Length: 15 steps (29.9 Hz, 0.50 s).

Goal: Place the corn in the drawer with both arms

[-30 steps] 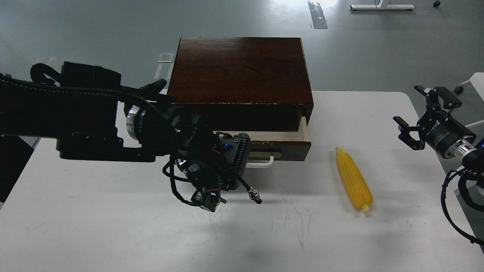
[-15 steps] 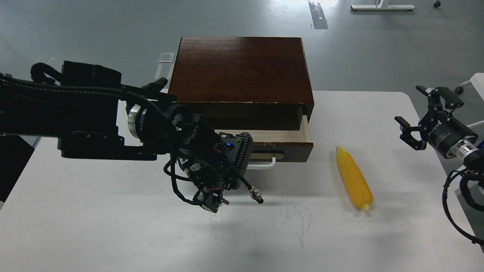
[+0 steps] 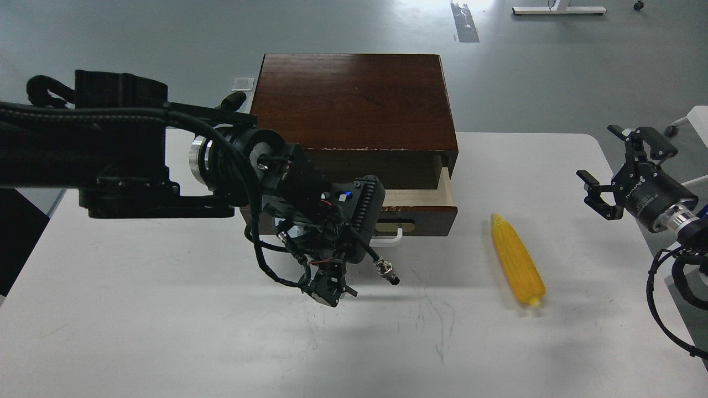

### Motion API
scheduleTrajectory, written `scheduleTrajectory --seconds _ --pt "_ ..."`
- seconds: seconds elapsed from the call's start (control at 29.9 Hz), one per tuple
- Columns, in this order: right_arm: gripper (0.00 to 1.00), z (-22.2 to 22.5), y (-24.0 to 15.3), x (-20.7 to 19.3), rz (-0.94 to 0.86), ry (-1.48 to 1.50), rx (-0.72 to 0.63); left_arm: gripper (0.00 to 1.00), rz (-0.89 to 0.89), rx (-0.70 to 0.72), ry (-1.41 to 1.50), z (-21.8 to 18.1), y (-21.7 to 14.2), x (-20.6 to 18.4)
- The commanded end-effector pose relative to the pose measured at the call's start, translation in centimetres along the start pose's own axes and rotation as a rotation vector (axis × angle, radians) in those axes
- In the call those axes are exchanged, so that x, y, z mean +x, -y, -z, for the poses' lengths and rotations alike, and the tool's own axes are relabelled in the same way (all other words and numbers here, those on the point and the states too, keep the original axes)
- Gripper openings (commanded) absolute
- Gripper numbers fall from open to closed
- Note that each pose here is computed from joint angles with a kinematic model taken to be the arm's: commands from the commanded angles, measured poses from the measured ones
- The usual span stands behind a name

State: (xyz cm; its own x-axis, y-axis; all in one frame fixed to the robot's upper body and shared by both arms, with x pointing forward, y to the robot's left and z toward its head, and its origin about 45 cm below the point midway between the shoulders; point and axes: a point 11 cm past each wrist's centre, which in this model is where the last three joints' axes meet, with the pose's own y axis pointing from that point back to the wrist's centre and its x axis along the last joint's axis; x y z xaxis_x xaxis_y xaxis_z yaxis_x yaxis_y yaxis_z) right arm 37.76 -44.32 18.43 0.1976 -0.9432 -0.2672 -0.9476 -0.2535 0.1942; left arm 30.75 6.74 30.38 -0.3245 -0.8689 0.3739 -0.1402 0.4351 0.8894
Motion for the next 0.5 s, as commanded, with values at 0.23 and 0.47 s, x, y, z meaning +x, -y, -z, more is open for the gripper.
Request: scheduleTrajectory --seconds 0.23,0.47 --pt "1.0 0.1 -0.4 0.5 -0.011 -0.006 -0.002 0.99 -0.273 0.05 -0.413 2.8 -7.4 -1.3" --pt "1.0 0.0 -0.4 0.4 -0.01 -0.006 -0.005 0.99 -0.549 -0.082 -1.015 2.1 -9.4 -7.0"
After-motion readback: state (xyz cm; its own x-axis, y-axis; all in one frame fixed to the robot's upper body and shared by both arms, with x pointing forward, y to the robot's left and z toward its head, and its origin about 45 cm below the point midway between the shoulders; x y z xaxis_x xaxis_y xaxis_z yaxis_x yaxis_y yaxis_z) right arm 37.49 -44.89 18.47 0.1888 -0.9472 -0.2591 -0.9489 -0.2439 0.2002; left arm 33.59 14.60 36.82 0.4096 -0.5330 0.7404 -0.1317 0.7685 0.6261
